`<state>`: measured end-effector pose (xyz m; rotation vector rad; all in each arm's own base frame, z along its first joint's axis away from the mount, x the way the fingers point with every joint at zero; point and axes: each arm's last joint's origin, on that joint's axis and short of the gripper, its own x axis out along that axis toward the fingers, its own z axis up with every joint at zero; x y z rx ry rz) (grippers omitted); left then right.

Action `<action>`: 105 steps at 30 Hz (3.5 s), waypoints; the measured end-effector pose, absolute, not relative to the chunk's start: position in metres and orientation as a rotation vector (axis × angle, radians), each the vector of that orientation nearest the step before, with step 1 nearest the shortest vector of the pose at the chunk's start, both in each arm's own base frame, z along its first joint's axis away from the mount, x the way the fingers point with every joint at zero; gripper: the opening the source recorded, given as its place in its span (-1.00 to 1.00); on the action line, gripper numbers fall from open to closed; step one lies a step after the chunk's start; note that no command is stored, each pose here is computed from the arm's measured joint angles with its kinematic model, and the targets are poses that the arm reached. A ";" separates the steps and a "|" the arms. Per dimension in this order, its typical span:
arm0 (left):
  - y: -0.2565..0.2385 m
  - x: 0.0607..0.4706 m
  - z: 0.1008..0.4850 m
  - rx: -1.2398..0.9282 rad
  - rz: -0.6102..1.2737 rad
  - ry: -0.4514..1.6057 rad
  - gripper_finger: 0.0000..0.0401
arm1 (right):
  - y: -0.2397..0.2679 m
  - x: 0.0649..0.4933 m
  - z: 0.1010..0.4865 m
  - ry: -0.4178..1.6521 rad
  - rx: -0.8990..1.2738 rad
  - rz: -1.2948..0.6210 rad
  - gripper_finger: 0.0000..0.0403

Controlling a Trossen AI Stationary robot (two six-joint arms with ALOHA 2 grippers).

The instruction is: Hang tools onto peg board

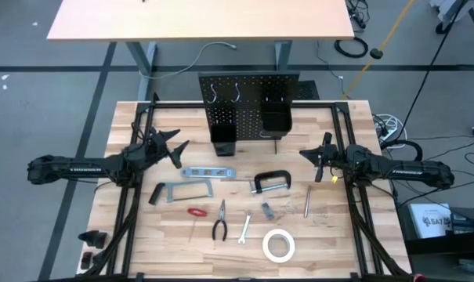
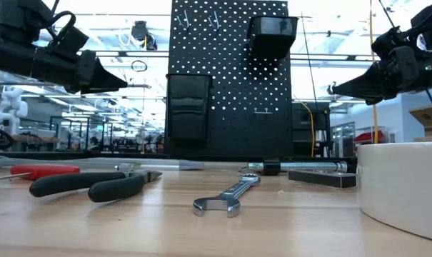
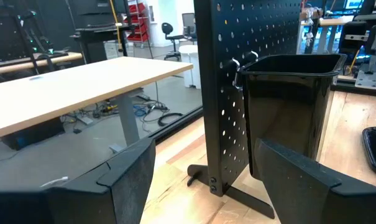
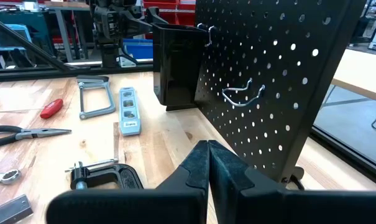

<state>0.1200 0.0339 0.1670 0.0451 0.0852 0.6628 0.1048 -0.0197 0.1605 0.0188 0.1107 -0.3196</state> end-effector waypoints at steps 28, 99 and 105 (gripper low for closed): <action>0.034 0.120 0.167 0.045 0.663 0.085 0.39 | -0.020 0.105 0.160 0.111 0.019 -0.320 -1.00; 0.028 0.123 0.166 -0.505 0.452 -0.037 0.39 | -0.020 0.105 0.169 -0.016 0.288 -0.319 -1.00; 0.026 0.124 0.167 -0.503 0.381 -0.019 0.39 | -0.020 0.105 0.171 -0.039 0.289 -0.317 -1.00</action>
